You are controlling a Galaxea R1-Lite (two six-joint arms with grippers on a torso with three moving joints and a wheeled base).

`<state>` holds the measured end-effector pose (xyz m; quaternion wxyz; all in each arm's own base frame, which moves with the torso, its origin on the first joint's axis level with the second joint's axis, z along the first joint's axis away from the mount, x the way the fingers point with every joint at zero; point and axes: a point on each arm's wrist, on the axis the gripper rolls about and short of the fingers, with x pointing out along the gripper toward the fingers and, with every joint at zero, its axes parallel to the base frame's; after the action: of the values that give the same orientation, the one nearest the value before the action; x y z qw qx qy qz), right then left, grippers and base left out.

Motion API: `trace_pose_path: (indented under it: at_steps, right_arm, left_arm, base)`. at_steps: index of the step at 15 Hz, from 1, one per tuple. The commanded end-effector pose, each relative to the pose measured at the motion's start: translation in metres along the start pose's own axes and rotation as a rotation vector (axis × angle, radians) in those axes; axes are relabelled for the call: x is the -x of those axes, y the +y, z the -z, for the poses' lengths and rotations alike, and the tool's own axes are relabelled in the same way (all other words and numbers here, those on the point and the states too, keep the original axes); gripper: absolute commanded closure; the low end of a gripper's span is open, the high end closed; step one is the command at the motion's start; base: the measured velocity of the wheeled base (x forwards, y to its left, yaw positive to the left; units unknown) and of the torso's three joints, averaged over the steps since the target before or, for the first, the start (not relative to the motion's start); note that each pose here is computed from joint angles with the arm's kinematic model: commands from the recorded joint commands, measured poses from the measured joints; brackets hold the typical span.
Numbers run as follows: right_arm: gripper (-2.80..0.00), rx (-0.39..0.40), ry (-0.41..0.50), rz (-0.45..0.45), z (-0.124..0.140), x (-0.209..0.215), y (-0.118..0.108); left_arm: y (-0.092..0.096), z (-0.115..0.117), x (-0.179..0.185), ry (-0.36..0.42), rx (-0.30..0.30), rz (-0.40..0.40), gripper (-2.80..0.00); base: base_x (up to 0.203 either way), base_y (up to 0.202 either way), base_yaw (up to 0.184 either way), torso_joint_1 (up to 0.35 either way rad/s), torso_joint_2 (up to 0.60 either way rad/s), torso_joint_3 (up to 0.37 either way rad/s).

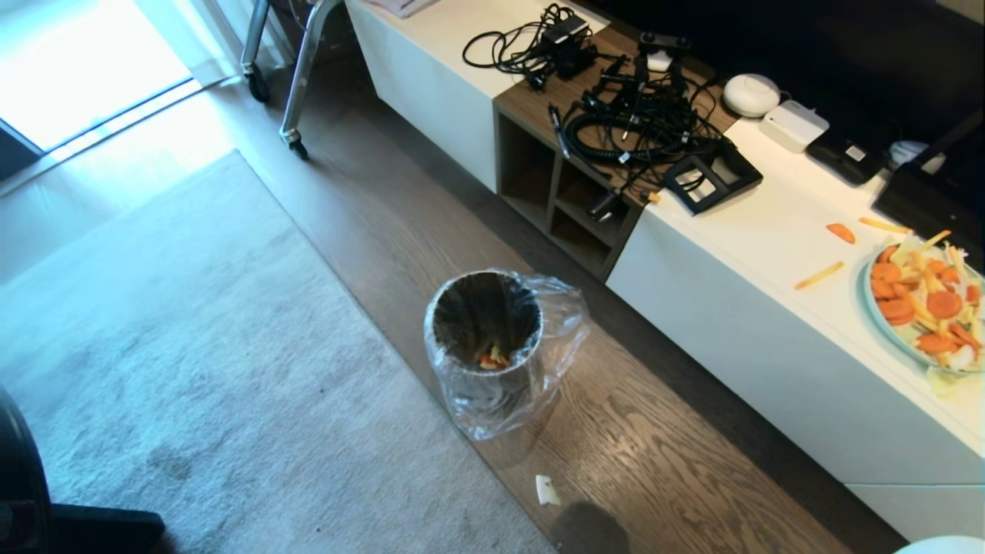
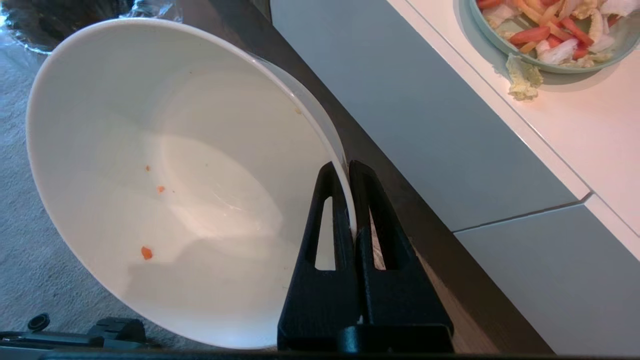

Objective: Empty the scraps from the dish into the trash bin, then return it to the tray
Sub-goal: Put the bowl back to the table

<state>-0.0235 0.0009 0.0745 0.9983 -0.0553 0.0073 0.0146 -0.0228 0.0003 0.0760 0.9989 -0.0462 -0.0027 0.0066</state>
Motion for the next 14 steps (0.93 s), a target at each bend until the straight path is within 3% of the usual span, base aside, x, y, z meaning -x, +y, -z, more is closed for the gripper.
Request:
trace_pose_path:
  at_steps: [1, 14]
  right_arm:
    - [0.0, 0.001, 0.002, -0.001, -0.0002, -0.0002, 0.0]
    - [0.0, 0.001, 0.002, -0.001, -0.0002, -0.0002, 0.0]
  left_arm:
    - [0.0, -0.0001, 0.0, -0.001, 0.001, 0.0, 0.0]
    - [0.0, -0.0001, 0.0, -0.001, 0.001, 0.0, 0.0]
  base:
    - [0.0, 0.0, 0.0, -0.002, 0.0, 0.205]
    - [0.0, 0.0, 0.0, 0.001, 0.0, 0.203]
